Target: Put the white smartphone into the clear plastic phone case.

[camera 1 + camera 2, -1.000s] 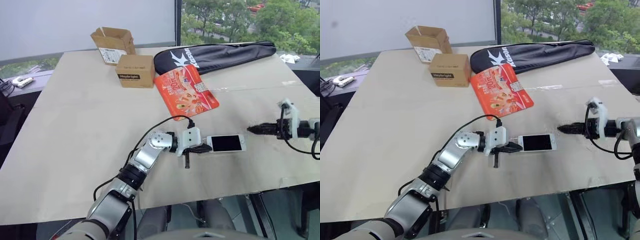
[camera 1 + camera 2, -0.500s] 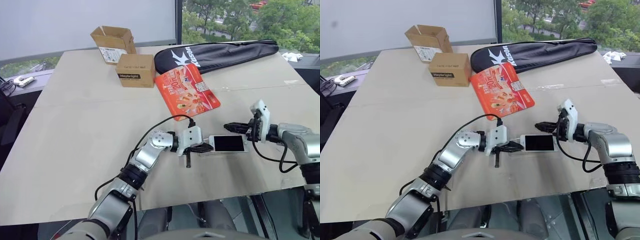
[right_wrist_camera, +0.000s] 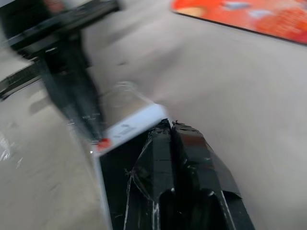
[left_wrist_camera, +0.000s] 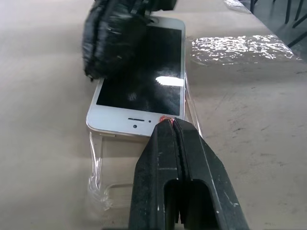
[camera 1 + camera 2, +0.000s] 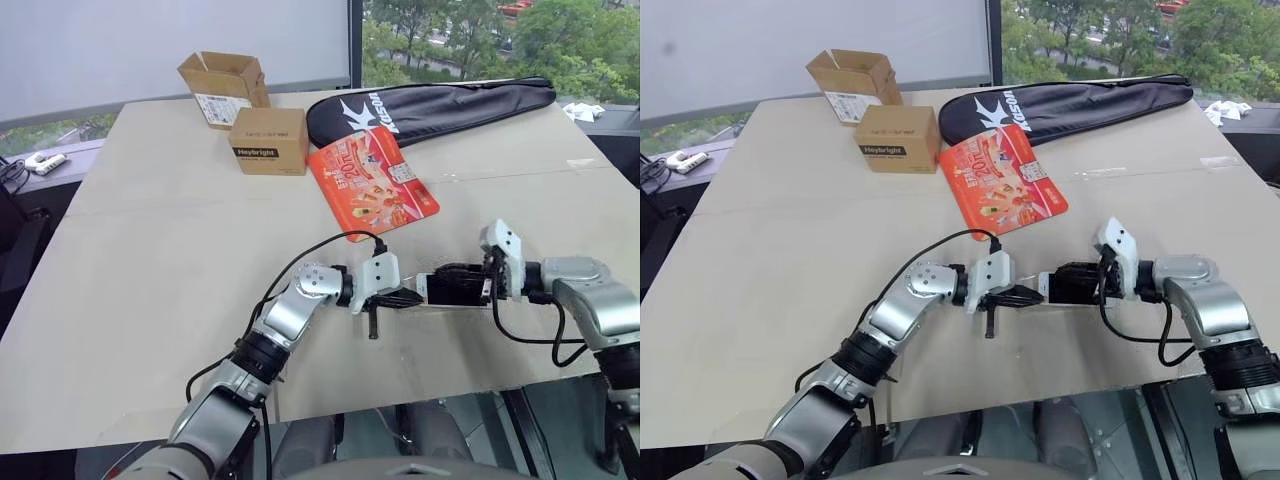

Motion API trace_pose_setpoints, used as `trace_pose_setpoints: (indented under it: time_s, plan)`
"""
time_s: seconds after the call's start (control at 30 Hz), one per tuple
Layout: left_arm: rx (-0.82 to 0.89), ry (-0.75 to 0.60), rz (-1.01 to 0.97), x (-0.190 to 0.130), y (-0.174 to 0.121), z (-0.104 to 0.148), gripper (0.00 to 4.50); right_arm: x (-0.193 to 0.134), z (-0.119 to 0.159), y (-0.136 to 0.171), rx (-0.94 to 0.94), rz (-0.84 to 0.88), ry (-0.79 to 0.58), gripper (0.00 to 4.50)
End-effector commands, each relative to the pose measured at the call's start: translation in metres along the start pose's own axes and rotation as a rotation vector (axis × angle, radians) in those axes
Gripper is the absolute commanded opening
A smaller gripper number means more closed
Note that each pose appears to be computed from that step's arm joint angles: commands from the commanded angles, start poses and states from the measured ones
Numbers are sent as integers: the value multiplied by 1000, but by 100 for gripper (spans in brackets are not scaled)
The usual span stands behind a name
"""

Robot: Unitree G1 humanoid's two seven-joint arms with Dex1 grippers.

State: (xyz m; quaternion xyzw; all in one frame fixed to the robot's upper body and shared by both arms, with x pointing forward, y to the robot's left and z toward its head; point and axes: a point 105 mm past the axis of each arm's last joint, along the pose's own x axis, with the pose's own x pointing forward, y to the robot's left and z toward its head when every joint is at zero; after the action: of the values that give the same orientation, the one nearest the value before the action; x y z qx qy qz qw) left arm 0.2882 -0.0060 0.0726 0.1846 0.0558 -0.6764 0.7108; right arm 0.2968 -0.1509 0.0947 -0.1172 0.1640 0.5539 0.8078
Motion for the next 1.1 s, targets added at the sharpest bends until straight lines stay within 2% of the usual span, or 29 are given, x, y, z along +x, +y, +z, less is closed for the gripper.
trace_pose_setpoints:
  time_s: [0.03,0.33,0.57,0.67,0.77,0.83,0.97,1.1]
  plan:
    - [-7,-15,6,2,-2,2,0,4,1,12,-148,55,24,3]
    - [-20,-13,16,2,-2,1,0,2,-4,14,-172,95,39,3]
    - [-39,-19,24,0,-2,1,0,-10,37,-24,-110,-48,-90,3]
    - [-47,-18,24,1,-3,0,0,-19,37,-46,-91,-119,-37,3]
    - [-50,-20,22,2,-3,0,0,-23,23,-57,-89,-150,108,3]
    - [-50,-21,21,3,-3,0,0,-23,18,-57,-91,-134,155,3]
    - [-44,-29,26,4,-1,3,0,-16,11,-30,-84,29,210,3]
    - [-44,-37,28,5,-2,5,0,-8,11,-20,-119,67,202,3]
